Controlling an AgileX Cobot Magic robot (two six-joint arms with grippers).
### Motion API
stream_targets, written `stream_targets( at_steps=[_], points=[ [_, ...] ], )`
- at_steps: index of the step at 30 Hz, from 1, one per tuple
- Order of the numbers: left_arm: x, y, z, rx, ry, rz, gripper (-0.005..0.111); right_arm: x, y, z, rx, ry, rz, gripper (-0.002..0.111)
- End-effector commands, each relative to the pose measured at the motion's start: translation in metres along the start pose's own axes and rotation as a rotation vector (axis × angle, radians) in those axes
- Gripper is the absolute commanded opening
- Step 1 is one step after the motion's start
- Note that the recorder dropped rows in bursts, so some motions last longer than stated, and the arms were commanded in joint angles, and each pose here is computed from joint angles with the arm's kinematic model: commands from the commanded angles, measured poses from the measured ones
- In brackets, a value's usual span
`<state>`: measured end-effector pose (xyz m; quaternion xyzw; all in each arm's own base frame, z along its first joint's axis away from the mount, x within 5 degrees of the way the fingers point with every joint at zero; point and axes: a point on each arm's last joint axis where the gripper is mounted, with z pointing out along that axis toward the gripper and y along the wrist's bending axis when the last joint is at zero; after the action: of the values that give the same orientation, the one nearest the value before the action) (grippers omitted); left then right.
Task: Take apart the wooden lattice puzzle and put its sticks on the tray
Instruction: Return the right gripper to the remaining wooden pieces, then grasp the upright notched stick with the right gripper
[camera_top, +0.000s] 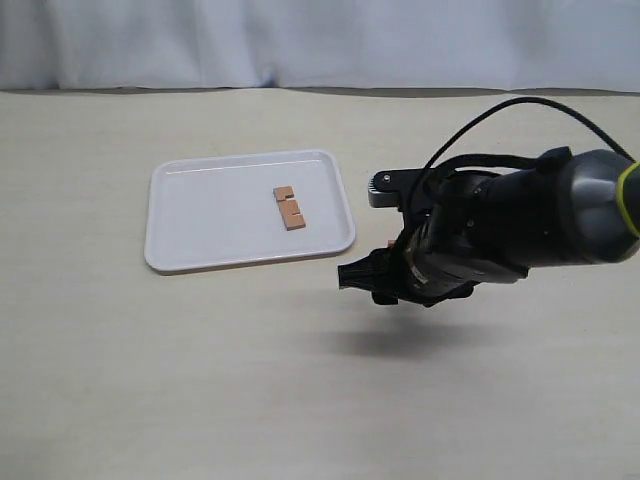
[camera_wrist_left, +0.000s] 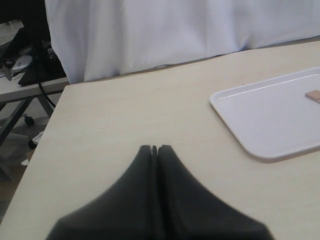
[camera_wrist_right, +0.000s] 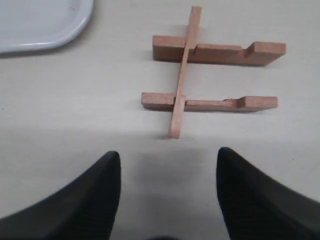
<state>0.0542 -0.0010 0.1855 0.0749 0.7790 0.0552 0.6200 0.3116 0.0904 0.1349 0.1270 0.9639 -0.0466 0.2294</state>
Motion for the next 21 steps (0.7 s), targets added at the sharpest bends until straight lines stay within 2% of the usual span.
stream_targets(
  at_steps=[1, 5, 7, 10, 21],
  points=[
    [0.0002, 0.0002, 0.0001, -0.003, -0.005, 0.002, 0.0, 0.0021, 0.0004, 0.0083, 0.003, 0.0, -0.001, 0.054],
    [0.0002, 0.0002, 0.0001, -0.003, -0.005, 0.002, 0.0, 0.0022, -0.0003, 0.0155, 0.026, -0.02, -0.004, 0.052],
    [0.0002, 0.0002, 0.0001, -0.003, -0.005, 0.002, 0.0, 0.0003, -0.0006, 0.0155, 0.03, -0.041, -0.001, 0.04],
    [0.0002, 0.0002, 0.0001, -0.003, -0.005, 0.002, 0.0, -0.0013, -0.0008, 0.0154, 0.032, -0.058, 0.008, 0.032],
    [0.0002, 0.0002, 0.0001, -0.003, -0.005, 0.002, 0.0, -0.003, -0.0007, 0.0153, 0.03, -0.077, 0.031, 0.031]
  ],
)
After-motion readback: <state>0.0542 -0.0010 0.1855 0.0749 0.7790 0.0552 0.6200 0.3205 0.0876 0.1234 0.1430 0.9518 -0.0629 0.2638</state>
